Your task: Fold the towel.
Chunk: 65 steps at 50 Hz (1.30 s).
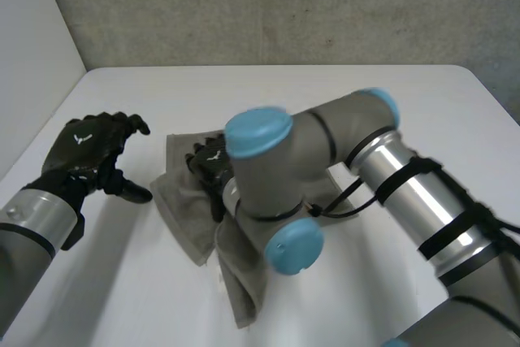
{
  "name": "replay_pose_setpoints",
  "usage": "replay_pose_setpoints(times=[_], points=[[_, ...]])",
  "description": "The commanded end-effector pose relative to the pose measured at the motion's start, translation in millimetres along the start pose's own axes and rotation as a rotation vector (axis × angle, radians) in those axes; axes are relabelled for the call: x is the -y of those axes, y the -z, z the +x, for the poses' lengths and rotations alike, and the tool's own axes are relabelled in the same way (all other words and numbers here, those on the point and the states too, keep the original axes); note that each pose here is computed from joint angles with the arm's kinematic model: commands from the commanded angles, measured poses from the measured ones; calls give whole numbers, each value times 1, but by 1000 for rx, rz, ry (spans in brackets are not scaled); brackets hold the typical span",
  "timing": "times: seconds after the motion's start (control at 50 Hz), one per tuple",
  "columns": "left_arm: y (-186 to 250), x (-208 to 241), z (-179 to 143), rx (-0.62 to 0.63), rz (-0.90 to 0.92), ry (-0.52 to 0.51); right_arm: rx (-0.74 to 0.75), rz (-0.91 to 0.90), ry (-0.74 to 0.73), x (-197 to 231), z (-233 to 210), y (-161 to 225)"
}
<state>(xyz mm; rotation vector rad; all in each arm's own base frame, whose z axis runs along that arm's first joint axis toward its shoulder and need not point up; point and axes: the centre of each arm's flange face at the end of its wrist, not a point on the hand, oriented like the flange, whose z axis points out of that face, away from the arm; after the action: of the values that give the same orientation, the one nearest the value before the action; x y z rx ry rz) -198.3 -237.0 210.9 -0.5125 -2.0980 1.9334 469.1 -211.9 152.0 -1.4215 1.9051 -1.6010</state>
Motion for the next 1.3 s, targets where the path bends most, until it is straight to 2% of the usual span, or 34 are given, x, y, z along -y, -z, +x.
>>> replay_pose_setpoints(times=[0.02, 0.14, 0.28, 0.46, 0.58, 0.66, 0.74, 0.84, 0.96, 1.18, 1.3], points=[[10, -13, 11, -30, -59, 7, 25, -88, -89, 10, 42, 28], [17, -24, 27, -86, -116, 13, 30, -135, -106, 16, 58, 58], [18, -39, 40, -137, -179, 15, 42, -153, -110, 5, 57, 84], [15, -56, 63, -217, -241, 6, 52, -140, 21, -20, 40, 118], [7, -64, 69, -236, -258, -22, 72, -152, 72, -40, 26, 121], [-2, -72, 72, -245, -272, -76, 71, -134, 75, -47, 21, 119], [-9, -77, 73, -215, -281, -108, 78, -130, 76, -57, 15, 119], [-14, -82, 72, -177, -295, -122, 74, -133, 82, -67, 8, 117], [-13, -87, 77, -187, -308, -128, 56, -118, 85, -74, 7, 110], [-19, -83, 77, -168, -283, -137, -130, -112, 77, -73, 39, 102], [-23, -85, 77, -165, -286, -157, -267, -115, 52, -73, 84, 101]])
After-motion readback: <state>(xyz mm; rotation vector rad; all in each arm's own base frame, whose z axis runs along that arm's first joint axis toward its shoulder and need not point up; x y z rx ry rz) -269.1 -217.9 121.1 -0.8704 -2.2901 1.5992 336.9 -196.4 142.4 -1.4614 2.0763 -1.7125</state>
